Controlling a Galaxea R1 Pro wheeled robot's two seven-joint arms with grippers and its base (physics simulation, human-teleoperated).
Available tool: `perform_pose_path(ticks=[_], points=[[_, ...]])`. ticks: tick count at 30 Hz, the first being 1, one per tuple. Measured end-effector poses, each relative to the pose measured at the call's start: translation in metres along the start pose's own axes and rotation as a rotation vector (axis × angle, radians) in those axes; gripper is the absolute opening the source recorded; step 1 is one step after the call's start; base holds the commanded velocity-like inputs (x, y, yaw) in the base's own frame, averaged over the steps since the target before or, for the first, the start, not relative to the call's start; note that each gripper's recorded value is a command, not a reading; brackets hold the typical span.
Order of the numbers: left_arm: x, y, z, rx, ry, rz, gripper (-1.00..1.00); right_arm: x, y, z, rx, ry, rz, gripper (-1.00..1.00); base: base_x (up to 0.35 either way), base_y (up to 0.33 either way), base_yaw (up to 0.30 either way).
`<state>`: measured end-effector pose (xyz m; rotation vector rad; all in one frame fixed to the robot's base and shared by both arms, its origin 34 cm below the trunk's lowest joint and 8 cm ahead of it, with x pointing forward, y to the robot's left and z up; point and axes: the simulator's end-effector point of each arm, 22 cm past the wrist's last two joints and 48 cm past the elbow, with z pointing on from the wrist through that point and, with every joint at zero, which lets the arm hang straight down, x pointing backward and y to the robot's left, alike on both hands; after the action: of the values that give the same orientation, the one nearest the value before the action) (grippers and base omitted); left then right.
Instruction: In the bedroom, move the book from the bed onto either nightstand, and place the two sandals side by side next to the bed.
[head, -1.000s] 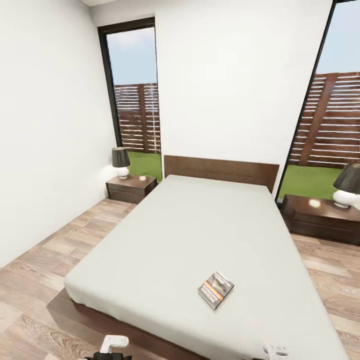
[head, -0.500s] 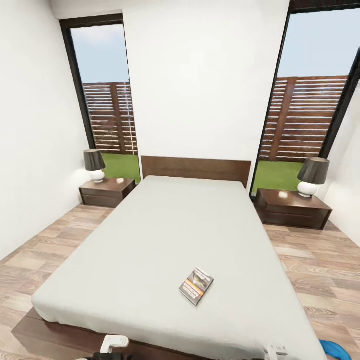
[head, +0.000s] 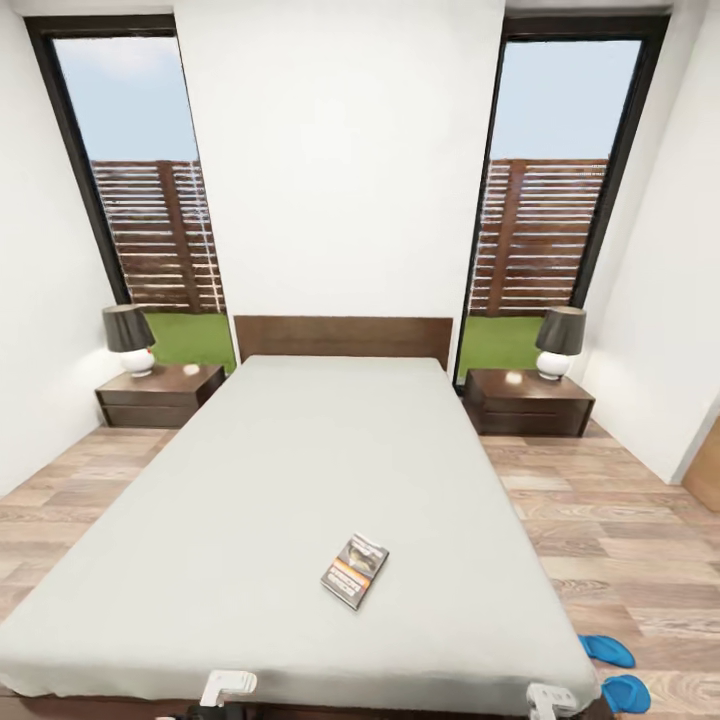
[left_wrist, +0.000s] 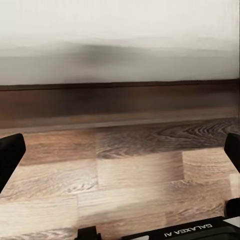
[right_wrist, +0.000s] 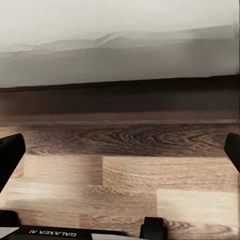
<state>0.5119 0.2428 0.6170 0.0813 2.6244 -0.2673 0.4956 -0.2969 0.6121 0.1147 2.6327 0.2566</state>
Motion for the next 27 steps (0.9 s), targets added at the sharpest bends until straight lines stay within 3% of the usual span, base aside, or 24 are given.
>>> perform_pose_path(ticks=[14, 22, 27], points=[[0.0, 0.0001, 0.0, 0.0, 0.0, 0.0, 1.0, 0.0001, 0.0, 0.0, 0.0, 0.0, 0.0, 1.0, 0.0, 0.0, -0.282], [0.0, 0.0006, -0.0001, -0.001, 0.0, 0.0, 1.0, 0.0001, 0.0005, 0.0001, -0.002, 0.0, 0.001, 1.0, 0.0, 0.0, -0.019], [0.0, 0.0006, -0.0002, -0.001, 0.0, -0.001, 1.0, -0.0001, 0.0005, 0.0001, -0.002, 0.0, 0.001, 1.0, 0.0, 0.0, 0.235]])
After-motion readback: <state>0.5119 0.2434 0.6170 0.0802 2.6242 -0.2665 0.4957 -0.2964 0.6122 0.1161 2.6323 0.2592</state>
